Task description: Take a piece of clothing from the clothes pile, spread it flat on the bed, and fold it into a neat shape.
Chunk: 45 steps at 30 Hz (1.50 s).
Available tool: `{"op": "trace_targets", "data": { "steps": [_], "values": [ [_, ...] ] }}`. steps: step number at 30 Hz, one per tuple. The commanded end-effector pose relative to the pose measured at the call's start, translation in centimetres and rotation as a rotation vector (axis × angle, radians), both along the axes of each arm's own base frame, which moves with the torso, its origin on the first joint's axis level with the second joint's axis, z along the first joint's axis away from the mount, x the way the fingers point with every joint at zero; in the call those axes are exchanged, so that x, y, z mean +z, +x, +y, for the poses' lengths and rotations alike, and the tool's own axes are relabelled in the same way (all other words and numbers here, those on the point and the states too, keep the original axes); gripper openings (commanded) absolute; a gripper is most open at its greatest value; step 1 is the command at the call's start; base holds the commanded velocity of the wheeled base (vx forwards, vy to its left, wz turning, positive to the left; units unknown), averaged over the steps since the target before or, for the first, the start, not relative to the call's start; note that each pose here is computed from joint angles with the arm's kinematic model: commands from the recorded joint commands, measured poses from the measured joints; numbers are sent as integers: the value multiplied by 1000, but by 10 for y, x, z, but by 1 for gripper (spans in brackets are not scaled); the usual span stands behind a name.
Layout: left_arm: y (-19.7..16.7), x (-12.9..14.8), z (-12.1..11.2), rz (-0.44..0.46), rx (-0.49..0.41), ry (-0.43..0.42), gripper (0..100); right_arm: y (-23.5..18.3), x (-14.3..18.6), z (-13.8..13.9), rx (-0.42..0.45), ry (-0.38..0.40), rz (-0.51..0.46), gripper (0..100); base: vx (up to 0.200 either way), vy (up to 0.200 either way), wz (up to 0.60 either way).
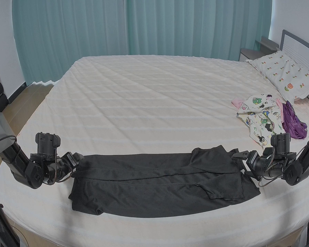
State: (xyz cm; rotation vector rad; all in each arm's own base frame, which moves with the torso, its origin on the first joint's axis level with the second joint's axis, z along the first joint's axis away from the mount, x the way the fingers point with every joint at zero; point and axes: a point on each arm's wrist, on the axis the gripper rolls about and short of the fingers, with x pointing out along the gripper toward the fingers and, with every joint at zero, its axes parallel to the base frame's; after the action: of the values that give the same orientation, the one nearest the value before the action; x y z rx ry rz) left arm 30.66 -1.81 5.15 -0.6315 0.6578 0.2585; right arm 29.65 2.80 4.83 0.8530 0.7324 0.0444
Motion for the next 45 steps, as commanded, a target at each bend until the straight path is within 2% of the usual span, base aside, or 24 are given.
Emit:
{"op": "trace_targets", "data": {
  "steps": [1, 8, 14, 17, 19, 22, 27, 36, 37, 45],
  "values": [
    [-16, 5, -11, 6, -41, 4, 100, -1, 0, 2, 5, 0, -1, 100, 0, 0, 0],
    [-40, -10, -19, 90, -80, 12, 100, -5, 24, 3, 5, 12, -83, 100, 0, 0, 0],
    [-63, 1, -16, 79, -60, -23, 100, 4, 33, 10, 2, 46, -121, 100, 0, 0, 0],
    [-67, 7, -16, 58, -34, -62, 100, 16, 28, 11, 1, 42, -117, 100, 0, 0, 0],
    [-69, 13, -19, 33, 2, -126, 100, 32, 22, 14, 5, 34, -117, 100, 0, 0, 0],
    [-70, 11, -25, 45, 9, -163, 100, 44, 11, 20, 36, 11, -95, 100, 0, 0, 0],
    [-71, 9, -28, 55, 2, -165, 100, 57, -13, 26, 102, -71, -67, 100, 0, 0, 0],
    [-71, 5, -29, 69, -2, -163, 100, 64, -21, 27, 128, -96, -59, 100, 0, 0, 0],
    [-71, 5, -29, 69, -2, -163, 100, 63, -21, 27, 129, -97, -57, 0, 0, 0, 0],
    [-71, 5, -29, 69, -1, -164, 100, 44, -15, 17, 120, -109, -41, 0, 0, 0, 0]
  ]
}}
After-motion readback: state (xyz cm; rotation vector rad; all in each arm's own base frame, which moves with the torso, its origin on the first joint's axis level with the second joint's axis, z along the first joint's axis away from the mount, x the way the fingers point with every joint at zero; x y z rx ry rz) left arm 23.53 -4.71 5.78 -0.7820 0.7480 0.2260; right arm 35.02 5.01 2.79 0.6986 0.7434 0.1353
